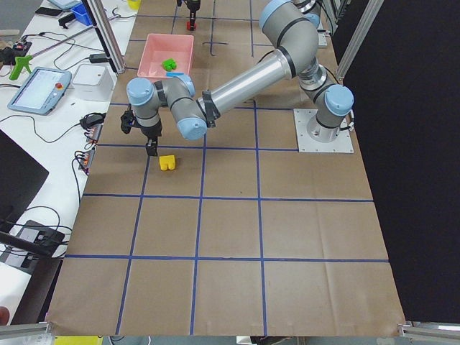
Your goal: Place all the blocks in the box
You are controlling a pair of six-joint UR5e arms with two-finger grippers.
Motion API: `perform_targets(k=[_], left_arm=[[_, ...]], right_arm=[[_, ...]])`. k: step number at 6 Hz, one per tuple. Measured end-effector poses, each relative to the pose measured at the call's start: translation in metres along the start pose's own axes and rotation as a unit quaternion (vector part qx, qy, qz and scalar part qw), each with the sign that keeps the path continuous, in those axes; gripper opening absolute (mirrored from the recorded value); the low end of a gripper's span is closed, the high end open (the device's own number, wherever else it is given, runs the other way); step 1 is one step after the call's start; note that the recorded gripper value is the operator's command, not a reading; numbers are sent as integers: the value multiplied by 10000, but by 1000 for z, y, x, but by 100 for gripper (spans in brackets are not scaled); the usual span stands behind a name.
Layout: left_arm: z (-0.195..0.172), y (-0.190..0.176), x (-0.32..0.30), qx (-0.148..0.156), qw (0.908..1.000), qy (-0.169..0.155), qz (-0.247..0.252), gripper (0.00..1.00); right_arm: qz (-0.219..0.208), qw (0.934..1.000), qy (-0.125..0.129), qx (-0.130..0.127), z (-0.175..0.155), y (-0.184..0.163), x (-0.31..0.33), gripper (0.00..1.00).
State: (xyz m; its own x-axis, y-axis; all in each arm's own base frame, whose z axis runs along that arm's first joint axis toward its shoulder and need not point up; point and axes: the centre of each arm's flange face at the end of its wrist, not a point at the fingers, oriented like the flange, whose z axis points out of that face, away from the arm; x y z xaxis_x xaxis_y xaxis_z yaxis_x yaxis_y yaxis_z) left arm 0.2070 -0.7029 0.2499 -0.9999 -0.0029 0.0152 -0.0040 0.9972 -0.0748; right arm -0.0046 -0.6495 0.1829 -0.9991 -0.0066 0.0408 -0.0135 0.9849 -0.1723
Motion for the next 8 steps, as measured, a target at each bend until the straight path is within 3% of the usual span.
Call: perform_targets(k=[2, 3, 4, 5, 6, 7, 8], left_arm=[[29, 2, -6, -60, 9999, 14, -124, 99], [39, 2, -6, -131, 9996, 41, -231, 99], [43, 2, -7, -182, 9993, 28, -340, 99], [47, 3, -7, -219, 9989, 10, -419, 99], [52, 5, -6, -252, 9987, 21, -452, 99], [56, 6, -4, -282, 9985, 34, -468, 99], [63, 7, -3, -332, 9983, 57, -477, 97]], right_arm=[[21, 9997, 64, 246, -52, -13, 3, 4], [56, 9997, 28, 217, -92, -19, 2, 4], [203, 9995, -180, 134, -129, -24, -11, 5], [263, 9975, -638, 156, -154, -27, -42, 5], [211, 9898, -1391, 220, -163, -29, -87, 5], [226, 9766, -2120, 277, -166, -30, -133, 6], [136, 9675, -2481, 475, -155, -33, -176, 6]])
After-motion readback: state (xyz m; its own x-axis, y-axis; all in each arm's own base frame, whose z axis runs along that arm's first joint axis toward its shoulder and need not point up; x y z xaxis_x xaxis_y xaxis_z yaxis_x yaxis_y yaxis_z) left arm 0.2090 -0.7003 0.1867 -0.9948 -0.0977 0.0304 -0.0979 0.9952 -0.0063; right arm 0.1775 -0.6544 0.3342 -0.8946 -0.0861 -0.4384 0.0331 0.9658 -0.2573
